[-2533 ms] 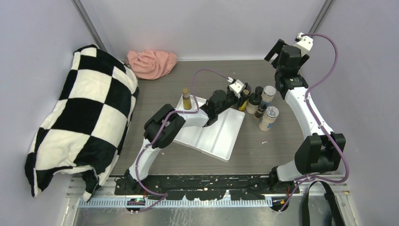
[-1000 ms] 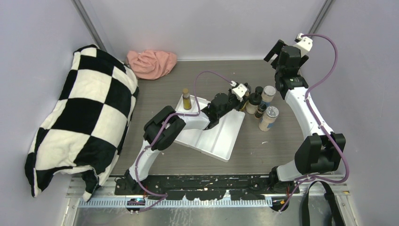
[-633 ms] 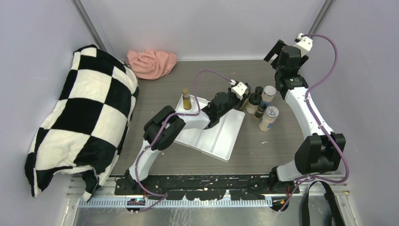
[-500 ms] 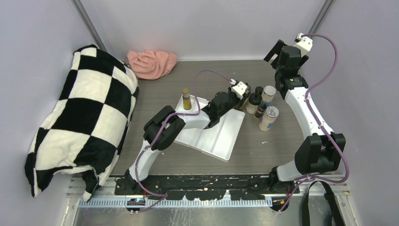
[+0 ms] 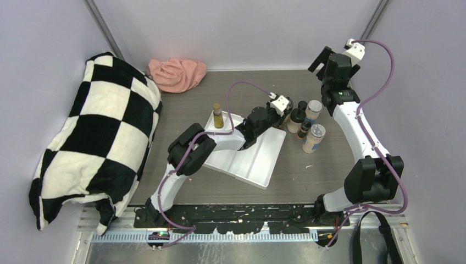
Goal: Organize the condiment bottles
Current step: Pick up the bottle from the center of the board.
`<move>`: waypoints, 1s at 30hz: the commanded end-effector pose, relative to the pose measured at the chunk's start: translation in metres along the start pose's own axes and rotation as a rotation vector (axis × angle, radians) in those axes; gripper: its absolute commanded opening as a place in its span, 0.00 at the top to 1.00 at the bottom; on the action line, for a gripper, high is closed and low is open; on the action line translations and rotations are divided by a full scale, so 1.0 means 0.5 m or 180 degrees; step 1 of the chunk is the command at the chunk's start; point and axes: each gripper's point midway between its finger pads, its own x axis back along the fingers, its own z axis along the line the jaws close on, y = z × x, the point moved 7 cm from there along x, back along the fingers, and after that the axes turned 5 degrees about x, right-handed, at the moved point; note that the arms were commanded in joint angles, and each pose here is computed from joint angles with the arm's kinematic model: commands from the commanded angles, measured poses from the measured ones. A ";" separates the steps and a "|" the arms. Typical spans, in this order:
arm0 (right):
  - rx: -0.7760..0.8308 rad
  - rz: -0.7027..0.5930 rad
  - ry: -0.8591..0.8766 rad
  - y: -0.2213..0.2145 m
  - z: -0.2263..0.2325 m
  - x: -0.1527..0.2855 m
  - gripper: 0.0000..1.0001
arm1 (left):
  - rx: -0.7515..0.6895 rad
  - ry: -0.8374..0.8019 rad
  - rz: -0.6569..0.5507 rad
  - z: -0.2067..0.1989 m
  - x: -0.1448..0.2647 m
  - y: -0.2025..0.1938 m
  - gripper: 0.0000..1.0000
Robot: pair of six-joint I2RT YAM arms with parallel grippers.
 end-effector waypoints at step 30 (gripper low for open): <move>-0.0237 -0.0279 0.0141 0.069 -0.004 0.063 0.07 | 0.0065 0.0461 -0.1205 0.050 0.102 0.349 1.00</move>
